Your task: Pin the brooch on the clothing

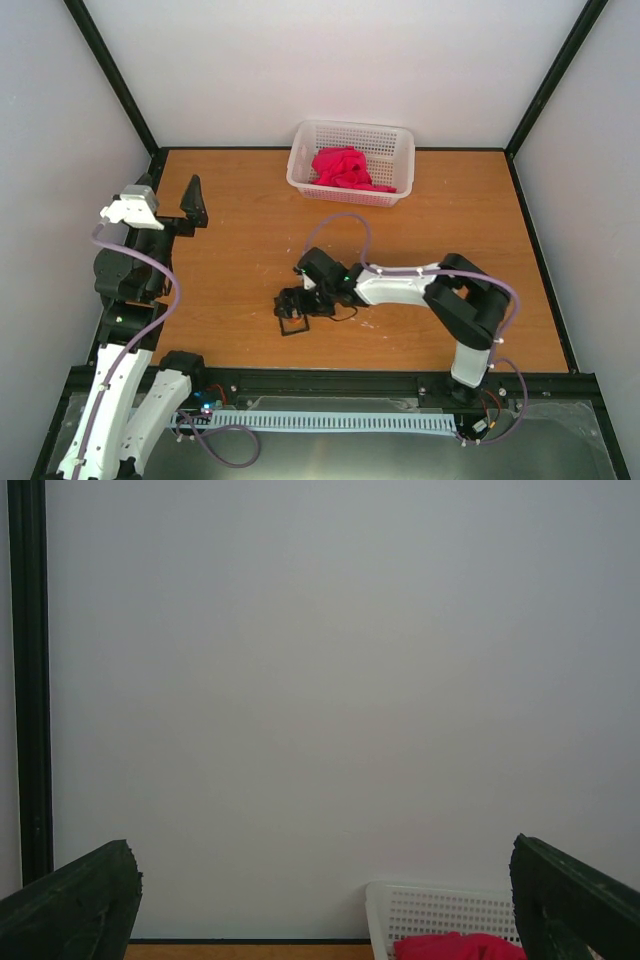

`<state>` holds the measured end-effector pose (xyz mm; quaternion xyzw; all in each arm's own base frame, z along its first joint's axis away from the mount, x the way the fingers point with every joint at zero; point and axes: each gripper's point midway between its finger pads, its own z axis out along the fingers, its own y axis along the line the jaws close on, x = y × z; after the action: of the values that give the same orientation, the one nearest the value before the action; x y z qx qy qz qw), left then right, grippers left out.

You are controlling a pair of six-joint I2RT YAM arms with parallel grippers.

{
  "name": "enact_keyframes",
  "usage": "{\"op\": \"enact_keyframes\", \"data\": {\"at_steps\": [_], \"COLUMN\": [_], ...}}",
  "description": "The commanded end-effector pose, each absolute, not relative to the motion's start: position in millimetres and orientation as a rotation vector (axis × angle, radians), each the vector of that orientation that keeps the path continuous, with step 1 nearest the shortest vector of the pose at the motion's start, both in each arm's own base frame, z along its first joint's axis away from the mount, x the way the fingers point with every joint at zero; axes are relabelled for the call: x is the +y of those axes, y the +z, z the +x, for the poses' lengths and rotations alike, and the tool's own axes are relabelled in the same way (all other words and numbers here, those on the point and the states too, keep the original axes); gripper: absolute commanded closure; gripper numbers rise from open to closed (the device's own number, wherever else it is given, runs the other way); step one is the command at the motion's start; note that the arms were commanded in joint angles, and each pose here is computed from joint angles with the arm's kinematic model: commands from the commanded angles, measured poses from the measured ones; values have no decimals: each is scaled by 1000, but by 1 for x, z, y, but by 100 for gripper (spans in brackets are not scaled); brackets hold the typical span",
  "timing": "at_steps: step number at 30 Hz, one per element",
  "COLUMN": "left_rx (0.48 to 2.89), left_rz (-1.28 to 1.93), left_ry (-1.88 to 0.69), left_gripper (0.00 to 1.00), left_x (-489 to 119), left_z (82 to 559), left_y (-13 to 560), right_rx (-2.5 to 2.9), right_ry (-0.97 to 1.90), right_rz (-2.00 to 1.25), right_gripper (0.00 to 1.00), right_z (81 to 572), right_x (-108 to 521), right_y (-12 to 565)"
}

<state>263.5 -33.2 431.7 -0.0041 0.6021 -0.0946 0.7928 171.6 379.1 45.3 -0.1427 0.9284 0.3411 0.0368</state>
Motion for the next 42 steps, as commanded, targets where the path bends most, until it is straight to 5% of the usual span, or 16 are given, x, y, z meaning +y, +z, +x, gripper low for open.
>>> {"op": "enact_keyframes", "data": {"at_steps": [1,11,17,26,35,42], "left_rx": [1254,1246,1242,1229,1224,1232], "left_rz": [-18,-20,-18,-6,1,20], "left_ry": [-215,-209,-209,-221,-239,-264], "left_gripper": [0,0,0,0,1,0], "left_x": [-33,-32,-33,-37,-41,-49], "left_z": [257,254,251,245,243,244], "left_y": [442,444,445,448,449,447], "right_rx": [2816,2698,2647,2531,2354,2261], "right_ry": [1066,1361,1190,733,189,11], "right_rz": [-501,-643,-698,-651,-252,-173], "right_gripper": [0,0,0,0,0,0], "right_z": [181,179,209,268,422,527], "right_x": [419,568,585,481,308,259], "right_y": [44,83,98,131,198,210]}}
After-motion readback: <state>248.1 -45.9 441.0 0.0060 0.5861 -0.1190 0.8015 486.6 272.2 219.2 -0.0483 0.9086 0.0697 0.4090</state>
